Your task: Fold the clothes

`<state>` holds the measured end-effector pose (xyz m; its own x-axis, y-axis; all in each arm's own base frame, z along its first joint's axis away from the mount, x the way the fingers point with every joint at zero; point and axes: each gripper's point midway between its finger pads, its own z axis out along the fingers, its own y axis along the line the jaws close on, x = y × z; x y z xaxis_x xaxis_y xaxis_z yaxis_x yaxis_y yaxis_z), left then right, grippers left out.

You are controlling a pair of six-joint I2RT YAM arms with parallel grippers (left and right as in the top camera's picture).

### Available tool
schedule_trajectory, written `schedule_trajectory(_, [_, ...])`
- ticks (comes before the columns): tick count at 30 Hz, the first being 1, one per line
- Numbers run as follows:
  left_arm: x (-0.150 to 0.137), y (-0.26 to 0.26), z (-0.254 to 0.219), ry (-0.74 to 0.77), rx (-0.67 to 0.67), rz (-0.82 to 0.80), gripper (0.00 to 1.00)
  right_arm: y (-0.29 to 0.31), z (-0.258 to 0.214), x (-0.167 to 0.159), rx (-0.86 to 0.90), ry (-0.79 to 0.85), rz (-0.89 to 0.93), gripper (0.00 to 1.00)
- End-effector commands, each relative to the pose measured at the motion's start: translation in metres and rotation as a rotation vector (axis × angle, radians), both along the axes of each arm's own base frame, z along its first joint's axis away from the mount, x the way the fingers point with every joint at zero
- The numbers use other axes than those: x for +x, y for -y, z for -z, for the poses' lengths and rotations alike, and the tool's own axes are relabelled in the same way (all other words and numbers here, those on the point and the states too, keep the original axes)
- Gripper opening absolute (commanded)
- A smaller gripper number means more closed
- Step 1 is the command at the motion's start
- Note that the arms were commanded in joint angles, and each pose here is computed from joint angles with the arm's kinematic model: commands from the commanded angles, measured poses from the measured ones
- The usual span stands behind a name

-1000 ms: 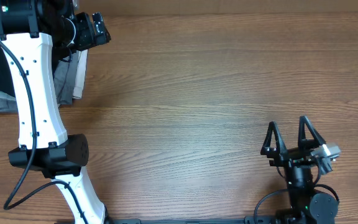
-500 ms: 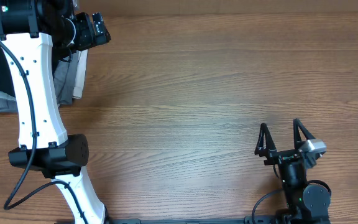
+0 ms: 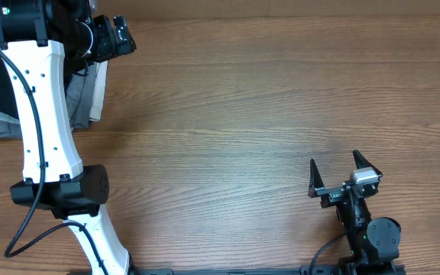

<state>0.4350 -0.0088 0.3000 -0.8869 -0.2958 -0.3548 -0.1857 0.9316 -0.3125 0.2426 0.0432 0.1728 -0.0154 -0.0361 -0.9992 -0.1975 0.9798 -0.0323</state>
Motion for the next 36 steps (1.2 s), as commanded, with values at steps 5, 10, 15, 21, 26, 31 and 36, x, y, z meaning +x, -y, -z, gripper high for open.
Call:
schedule_trajectory(5, [0.0022, -0.0006, 0.0028, -0.007, 0.006, -0.013, 1.0, -0.0024, 0.0026, -0.0004, -0.055, 0.012, -0.014, 1.0])
schedule_trajectory(10, [0.0021, -0.0006, 0.0028, -0.007, 0.006, -0.013, 1.0, -0.0023, 0.0025, -0.0004, -0.011, 0.003, -0.012, 1.0])
schedule_trajectory(15, [0.0022, -0.0006, 0.0028, -0.007, 0.006, -0.013, 1.0, 0.0013, 0.0025, 0.0004, 0.021, -0.003, 0.01, 1.0])
schedule_trajectory(21, [0.0021, -0.0006, 0.0028, -0.007, 0.006, -0.013, 1.0, 0.0066, 0.0035, 0.0013, 0.08, -0.017, 0.042, 1.0])
schedule_trajectory(26, [0.0021, -0.0006, 0.0028, -0.007, 0.006, -0.013, 1.0, 0.0066, 0.0035, 0.0013, 0.08, -0.017, 0.042, 1.0])
schedule_trajectory(31, [0.0022, -0.0006, 0.0028, -0.007, 0.006, -0.013, 1.0, 0.0066, 0.0035, 0.0013, 0.08, -0.017, 0.042, 1.0])
schedule_trajectory(36, [0.0022, -0.0004, 0.0028, -0.007, 0.006, -0.013, 1.0, 0.0066, 0.0035, 0.0013, 0.08, -0.017, 0.042, 1.0])
